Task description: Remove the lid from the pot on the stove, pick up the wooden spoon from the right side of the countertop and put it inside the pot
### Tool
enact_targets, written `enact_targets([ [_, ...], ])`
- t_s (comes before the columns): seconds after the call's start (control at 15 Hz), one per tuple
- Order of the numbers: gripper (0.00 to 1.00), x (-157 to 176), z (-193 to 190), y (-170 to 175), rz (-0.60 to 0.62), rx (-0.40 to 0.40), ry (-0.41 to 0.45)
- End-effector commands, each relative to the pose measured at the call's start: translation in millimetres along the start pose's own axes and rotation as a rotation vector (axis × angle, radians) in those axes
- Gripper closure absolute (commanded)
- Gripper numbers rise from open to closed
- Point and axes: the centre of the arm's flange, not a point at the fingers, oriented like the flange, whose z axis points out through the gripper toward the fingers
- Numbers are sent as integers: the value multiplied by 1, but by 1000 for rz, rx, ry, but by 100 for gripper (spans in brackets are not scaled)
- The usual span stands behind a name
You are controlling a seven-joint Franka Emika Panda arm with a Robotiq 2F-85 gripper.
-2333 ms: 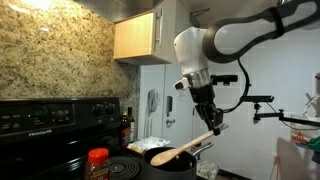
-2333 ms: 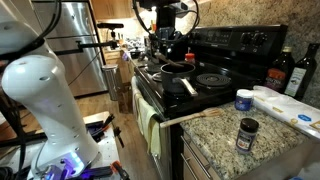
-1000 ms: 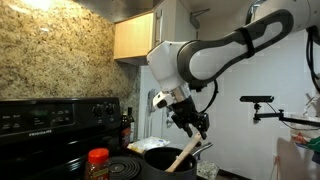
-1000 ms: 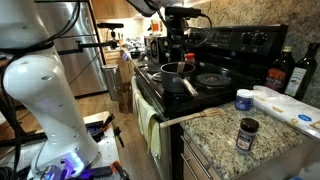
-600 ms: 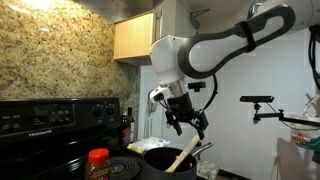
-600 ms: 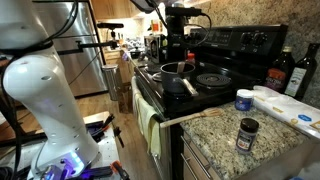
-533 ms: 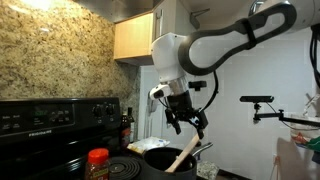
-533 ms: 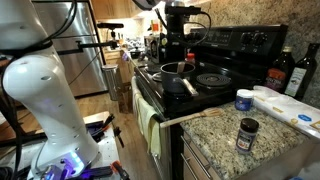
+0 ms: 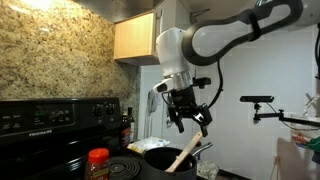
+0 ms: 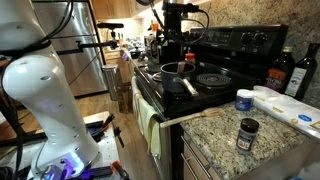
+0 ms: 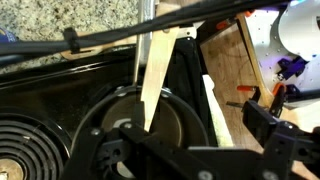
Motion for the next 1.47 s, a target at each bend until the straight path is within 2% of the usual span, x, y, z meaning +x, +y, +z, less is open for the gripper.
enact_targets([
  [0.0,0,14,-12,0,170,55,96],
  [0.4,0,34,-14,-35,424,174,264],
  [0.87,0,18,-18,-80,731,308,394],
  [1.4,0,7,-22,-101,1078,372,554],
])
